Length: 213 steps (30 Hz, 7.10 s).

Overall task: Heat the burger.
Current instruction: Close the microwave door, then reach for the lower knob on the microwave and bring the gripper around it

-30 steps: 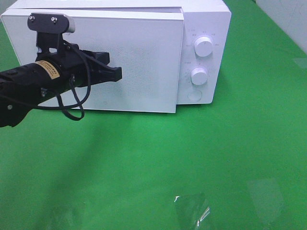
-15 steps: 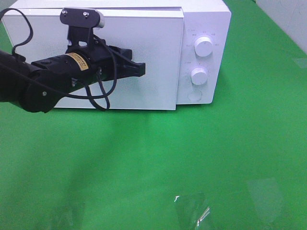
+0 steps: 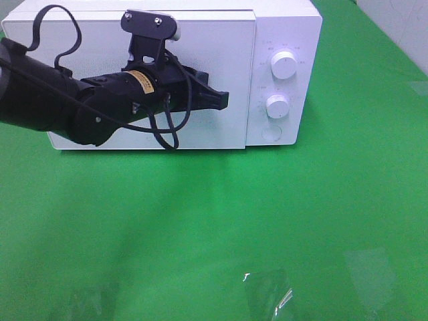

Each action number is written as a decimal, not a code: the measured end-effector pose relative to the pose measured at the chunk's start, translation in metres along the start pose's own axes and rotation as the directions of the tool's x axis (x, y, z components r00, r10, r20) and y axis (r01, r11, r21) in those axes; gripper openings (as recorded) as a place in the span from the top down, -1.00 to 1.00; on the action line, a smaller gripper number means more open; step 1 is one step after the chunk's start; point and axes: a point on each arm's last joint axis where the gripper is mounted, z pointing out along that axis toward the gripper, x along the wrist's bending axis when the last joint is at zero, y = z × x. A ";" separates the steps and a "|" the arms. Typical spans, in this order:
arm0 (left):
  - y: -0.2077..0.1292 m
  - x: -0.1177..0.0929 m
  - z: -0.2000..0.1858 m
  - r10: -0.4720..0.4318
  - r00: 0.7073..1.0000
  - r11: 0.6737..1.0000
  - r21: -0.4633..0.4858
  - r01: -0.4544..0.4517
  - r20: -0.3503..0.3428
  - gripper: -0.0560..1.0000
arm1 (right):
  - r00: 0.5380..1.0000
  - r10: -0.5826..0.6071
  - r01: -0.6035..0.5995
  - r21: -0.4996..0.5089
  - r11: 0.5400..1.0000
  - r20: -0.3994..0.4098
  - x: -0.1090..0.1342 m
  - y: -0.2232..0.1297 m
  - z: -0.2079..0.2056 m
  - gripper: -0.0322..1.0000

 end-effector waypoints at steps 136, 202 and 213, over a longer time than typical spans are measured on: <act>-0.019 0.016 -0.425 -0.041 0.892 0.952 0.254 0.171 -0.449 -0.98 | 1.000 0.000 0.000 0.000 1.000 0.000 0.000 0.000 0.000 -0.54; -0.025 0.004 -0.443 -0.031 0.890 0.986 0.133 0.102 -0.456 -0.98 | 1.000 -0.009 0.009 -0.025 1.000 0.008 -0.001 0.017 0.003 -0.54; -0.025 0.004 -0.443 -0.031 0.890 0.986 0.133 0.103 -0.455 -0.98 | 1.000 -0.020 0.020 -0.076 0.997 -0.003 0.002 0.049 0.037 -0.54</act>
